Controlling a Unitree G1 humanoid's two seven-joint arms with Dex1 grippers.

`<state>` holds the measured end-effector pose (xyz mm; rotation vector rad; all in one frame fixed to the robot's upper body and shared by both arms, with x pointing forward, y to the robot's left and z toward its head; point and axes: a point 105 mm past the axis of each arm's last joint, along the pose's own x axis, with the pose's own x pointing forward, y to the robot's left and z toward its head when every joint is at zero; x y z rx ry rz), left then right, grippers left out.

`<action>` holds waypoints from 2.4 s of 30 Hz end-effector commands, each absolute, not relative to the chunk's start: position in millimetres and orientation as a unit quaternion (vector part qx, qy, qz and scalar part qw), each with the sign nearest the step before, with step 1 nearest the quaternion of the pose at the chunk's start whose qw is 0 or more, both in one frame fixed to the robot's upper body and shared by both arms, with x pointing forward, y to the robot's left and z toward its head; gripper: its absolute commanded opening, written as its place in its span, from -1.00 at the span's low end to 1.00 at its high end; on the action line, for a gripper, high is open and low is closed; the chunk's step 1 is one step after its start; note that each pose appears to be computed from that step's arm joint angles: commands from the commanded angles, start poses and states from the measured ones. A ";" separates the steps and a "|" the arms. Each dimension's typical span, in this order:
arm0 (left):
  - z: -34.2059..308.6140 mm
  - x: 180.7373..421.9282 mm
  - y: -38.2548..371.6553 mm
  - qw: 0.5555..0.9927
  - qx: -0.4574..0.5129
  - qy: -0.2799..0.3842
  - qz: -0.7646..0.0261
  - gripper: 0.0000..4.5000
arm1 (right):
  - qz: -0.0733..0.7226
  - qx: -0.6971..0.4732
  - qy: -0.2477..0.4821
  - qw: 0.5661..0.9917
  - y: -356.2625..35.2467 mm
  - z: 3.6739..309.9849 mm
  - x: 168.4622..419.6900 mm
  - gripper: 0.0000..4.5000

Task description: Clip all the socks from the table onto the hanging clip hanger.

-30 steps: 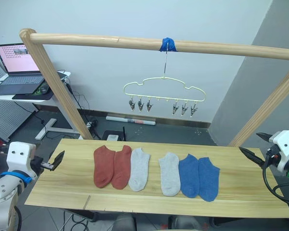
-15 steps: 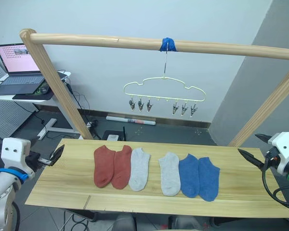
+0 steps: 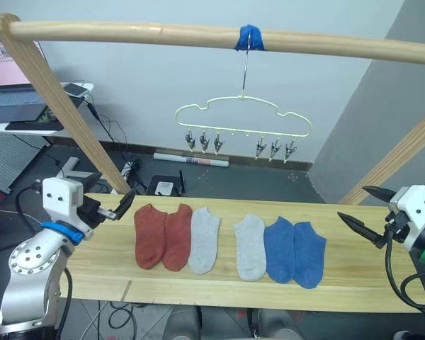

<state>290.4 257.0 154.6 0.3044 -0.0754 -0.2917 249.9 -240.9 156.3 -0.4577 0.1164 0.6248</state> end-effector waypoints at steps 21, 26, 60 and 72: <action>202.0 345.0 176.4 0.963 0.034 -0.167 -0.209 0.51 | 0.439 -0.208 -0.072 0.871 -126.0 221.3 239.9 1.00; 201.7 350.4 171.9 0.960 0.033 -0.176 -0.217 0.34 | 0.441 -0.202 -0.074 0.871 -121.6 223.6 238.5 1.00; 233.8 378.8 156.4 0.952 -0.004 -0.225 -0.207 -0.01 | 0.481 -0.161 -0.116 0.854 -94.8 247.3 239.8 1.00; 237.0 379.7 152.4 0.948 0.003 -0.232 -0.217 -0.01 | 0.489 -0.147 -0.121 0.851 -86.0 250.9 241.8 1.00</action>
